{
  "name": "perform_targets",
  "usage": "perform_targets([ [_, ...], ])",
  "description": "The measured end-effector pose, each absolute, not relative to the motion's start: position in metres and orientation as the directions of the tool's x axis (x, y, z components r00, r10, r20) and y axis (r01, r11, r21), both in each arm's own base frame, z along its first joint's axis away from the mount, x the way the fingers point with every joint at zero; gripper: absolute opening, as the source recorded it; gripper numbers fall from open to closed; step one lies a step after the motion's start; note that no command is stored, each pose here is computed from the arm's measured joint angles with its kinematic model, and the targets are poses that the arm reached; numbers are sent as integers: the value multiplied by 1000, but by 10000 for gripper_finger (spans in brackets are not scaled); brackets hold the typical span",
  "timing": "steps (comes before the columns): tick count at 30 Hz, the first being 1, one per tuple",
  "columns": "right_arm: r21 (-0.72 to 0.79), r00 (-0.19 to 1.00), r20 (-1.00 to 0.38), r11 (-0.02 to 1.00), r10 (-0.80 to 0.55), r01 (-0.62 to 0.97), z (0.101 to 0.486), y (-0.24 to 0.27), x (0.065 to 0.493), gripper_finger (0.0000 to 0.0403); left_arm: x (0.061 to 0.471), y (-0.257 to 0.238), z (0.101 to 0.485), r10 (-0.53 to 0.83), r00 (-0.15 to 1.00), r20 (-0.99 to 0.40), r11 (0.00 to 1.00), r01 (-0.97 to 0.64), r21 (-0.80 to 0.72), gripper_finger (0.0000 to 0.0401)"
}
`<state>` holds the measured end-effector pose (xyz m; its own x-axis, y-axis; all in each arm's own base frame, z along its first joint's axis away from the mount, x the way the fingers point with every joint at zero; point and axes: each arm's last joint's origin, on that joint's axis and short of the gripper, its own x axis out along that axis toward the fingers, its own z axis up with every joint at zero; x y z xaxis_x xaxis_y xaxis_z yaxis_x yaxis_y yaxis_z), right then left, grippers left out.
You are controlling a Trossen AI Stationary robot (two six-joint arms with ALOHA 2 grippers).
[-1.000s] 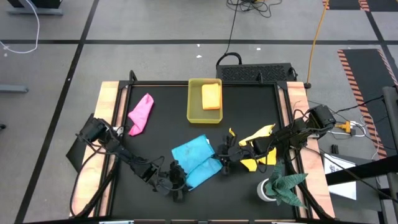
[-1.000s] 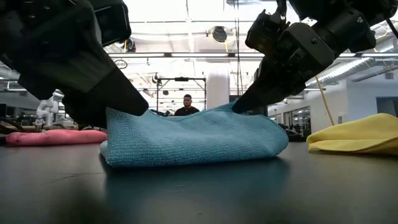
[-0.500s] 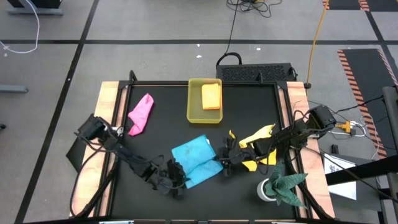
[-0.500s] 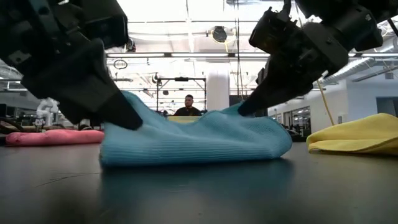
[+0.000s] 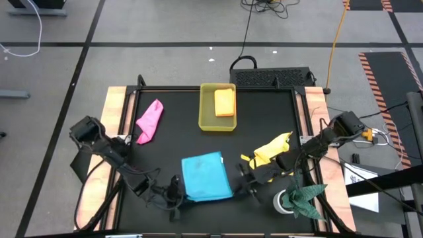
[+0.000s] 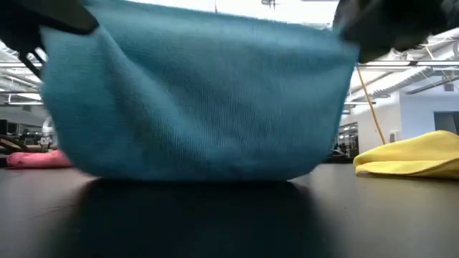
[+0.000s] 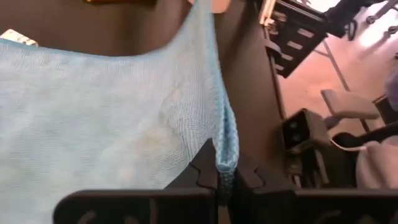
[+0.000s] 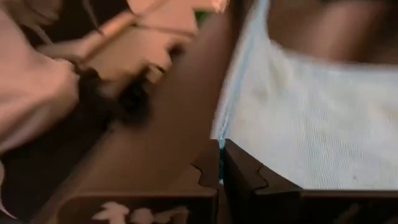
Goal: Fold microfiber towels
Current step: Fold the blue towel
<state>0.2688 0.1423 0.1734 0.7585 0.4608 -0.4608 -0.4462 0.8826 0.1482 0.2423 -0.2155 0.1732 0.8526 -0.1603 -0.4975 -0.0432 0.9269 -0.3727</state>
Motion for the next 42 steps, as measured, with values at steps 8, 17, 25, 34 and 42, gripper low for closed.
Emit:
perform_targets([
  [8, 81, 876, -379, 954, 298, -289, 183, 135, 275, 0, 237, -206, 164, -1, 830, -558, 949, -175, -264, 13],
  [17, 30, 914, -403, 999, 44, -35, 177, 84, 295, 0, 228, -178, 146, 240, 684, -689, 894, -433, -118, 15],
  [25, 19, 895, -443, 998, -44, 59, 152, 58, 310, 0, 227, -153, 140, 359, 562, -745, 857, -514, 25, 11],
  [34, 19, 876, -474, 994, -89, 111, 145, 44, 312, 0, 234, -138, 139, 392, 523, -757, 850, -521, 80, 5],
  [42, 183, 844, -525, 983, 109, -12, 142, 58, 308, 0, 239, -142, 140, 337, 554, -761, 876, -481, 38, 19],
])
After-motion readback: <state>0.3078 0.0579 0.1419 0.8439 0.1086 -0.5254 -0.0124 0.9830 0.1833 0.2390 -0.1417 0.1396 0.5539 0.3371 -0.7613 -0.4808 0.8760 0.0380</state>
